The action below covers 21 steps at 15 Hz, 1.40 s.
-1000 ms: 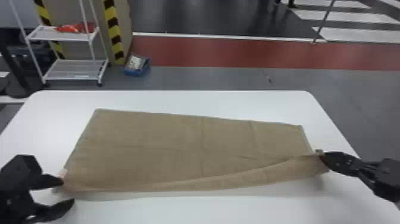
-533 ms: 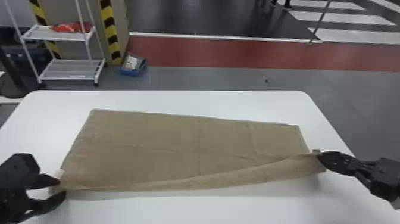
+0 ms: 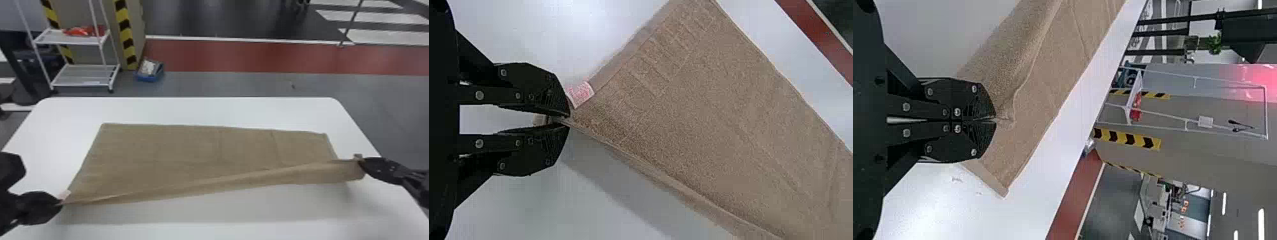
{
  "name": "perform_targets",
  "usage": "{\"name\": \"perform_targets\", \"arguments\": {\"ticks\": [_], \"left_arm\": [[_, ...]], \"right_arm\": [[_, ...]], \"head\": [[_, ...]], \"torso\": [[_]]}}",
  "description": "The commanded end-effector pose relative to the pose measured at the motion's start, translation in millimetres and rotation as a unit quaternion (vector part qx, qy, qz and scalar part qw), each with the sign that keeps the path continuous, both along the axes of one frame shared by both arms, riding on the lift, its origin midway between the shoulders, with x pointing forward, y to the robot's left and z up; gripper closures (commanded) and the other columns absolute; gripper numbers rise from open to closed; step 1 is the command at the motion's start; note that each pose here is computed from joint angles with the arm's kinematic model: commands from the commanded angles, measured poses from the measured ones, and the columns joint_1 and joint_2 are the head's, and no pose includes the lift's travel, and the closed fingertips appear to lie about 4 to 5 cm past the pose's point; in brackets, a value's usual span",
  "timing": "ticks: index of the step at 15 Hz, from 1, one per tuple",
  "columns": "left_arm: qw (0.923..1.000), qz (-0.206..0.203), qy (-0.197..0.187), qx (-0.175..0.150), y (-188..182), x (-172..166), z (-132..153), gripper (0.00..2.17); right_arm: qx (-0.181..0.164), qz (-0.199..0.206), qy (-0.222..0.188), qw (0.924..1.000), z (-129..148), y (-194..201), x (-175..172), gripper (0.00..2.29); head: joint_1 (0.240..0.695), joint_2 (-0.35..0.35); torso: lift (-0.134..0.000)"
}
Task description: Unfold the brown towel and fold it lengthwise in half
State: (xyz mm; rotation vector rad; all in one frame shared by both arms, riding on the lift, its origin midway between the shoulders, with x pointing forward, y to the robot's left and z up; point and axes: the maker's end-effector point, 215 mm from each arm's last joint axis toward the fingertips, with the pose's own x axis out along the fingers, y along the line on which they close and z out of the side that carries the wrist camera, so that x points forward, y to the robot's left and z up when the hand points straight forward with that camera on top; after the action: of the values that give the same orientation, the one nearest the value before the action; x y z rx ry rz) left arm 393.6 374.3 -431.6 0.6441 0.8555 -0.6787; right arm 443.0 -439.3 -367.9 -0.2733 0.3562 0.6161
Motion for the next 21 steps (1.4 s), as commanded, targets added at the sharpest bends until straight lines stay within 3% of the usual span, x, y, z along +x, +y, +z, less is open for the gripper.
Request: {"name": "perform_targets", "arguments": {"ticks": [1, 4, 8, 13, 17, 21], "left_arm": [[0.9999, -0.007, -0.004, -0.012, 8, -4, 32, 0.97], [0.9990, -0.036, -0.004, -0.026, -3, -6, 66, 0.96], [0.9980, -0.043, -0.036, -0.029, -23, 38, 99, 0.96], [0.9981, -0.056, -0.009, -0.022, -50, 109, 86, 0.96], [0.9985, -0.047, 0.027, -0.005, -46, 151, 72, 0.96], [0.9987, -0.035, 0.037, 0.000, -28, 173, 74, 0.96]], "right_arm": [[0.000, 0.001, 0.002, 1.0000, 3, -6, -2, 1.33], [0.003, -0.009, 0.016, 0.9998, 5, -11, 6, 1.33], [0.012, -0.028, 0.046, 0.9985, 2, -12, 33, 1.33], [0.007, -0.042, 0.092, 0.9949, -25, -10, 66, 1.33], [0.018, -0.055, 0.082, 0.9950, -14, -18, 85, 1.33], [0.029, -0.078, 0.080, 0.9933, -9, -36, 101, 1.33]], "head": [[0.695, -0.087], [0.695, -0.098], [0.695, -0.112], [0.695, -0.133], [0.695, -0.138], [0.695, -0.130]], "torso": [[-0.123], [-0.123], [-0.123], [-0.123], [-0.123], [-0.123]]}}
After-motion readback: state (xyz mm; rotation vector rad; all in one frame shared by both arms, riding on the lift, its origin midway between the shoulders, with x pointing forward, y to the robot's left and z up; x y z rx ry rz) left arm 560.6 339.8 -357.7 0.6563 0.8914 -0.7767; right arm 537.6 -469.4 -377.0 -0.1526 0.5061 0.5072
